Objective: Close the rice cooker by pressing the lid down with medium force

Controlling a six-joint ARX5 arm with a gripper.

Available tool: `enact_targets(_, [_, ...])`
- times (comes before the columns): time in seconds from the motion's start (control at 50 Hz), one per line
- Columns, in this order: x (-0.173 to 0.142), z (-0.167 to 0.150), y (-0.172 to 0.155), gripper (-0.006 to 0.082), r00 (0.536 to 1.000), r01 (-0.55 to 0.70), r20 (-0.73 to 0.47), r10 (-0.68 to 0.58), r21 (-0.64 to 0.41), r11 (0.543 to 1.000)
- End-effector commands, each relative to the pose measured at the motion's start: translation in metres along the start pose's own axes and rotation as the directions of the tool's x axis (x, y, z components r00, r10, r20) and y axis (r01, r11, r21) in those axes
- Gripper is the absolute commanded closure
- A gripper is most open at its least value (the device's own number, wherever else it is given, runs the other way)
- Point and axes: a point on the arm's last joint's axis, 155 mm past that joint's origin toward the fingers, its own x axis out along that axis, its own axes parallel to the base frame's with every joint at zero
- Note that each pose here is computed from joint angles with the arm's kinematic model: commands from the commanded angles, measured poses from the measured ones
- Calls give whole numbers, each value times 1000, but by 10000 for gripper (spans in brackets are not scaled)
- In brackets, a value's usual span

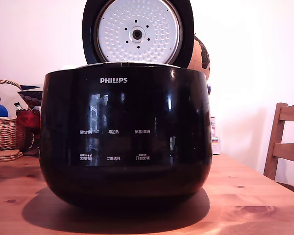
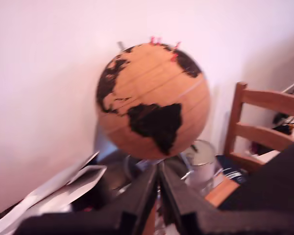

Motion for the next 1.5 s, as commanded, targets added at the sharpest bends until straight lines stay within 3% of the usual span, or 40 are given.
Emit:
enact_targets(0.0, [5, 1, -9, 789, 1000, 22, 6, -22, -3, 1000])
enact_targets(0.42, [41, -28, -17, 789, 997, 53, -50, -54, -25, 998])
enact_targets(0.62, [47, -19, -5, 789, 999, 35, 2, -34, -50, 998])
enact_targets(0.98, [48, -50, -17, 789, 984, 140, -88, -158, -181, 973])
enact_targets(1.28, [33, -75, -47, 789, 932, 238, -196, -306, -306, 922])
enact_targets(1.48, [10, -91, -68, 788, 869, 270, -290, -401, -401, 875])
